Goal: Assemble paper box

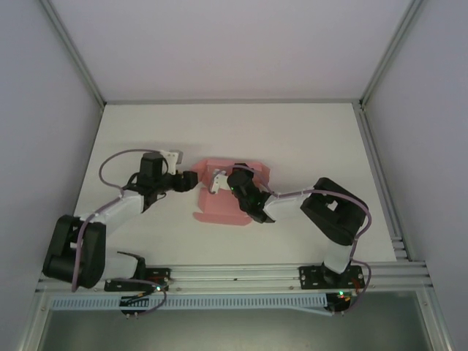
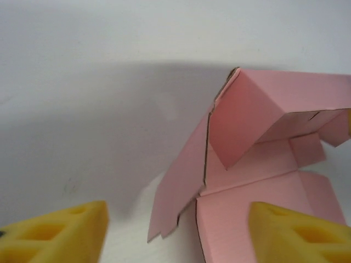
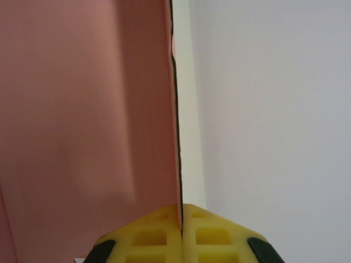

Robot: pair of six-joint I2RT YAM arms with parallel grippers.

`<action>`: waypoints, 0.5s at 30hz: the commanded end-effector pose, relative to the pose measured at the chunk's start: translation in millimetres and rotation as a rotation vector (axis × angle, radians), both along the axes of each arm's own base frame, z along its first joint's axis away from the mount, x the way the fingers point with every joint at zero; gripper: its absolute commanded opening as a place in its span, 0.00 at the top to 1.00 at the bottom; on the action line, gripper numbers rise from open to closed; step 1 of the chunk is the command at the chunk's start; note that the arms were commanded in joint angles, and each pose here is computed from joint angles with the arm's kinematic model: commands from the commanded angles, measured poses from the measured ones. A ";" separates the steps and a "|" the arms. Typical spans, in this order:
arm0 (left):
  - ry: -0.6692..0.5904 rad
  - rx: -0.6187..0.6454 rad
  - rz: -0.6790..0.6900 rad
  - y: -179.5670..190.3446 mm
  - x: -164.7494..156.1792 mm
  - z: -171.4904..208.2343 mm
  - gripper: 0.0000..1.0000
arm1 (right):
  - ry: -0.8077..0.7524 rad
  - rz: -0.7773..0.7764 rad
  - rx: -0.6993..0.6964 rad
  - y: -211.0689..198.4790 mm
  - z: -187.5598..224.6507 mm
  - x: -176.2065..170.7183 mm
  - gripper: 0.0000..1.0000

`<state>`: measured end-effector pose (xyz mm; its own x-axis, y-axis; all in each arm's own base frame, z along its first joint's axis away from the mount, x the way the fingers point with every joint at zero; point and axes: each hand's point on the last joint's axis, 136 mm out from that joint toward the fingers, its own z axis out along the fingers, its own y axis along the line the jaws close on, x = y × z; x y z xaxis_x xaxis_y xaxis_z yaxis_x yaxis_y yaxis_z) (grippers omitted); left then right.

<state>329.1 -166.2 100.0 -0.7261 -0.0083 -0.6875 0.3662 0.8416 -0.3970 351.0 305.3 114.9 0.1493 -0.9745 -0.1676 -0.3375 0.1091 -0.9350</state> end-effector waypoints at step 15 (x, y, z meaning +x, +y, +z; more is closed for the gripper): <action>0.247 -0.157 0.250 -62.0 6.9 26.0 1.00 | 0.034 -0.050 0.053 1.2 2.0 2.8 1.00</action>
<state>328.6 -224.1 115.7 -0.8288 -0.1283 -0.5447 0.2019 0.8393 -0.5048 356.2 298.0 115.4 0.0946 -0.9791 -0.1801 -0.3444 0.1375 -0.9287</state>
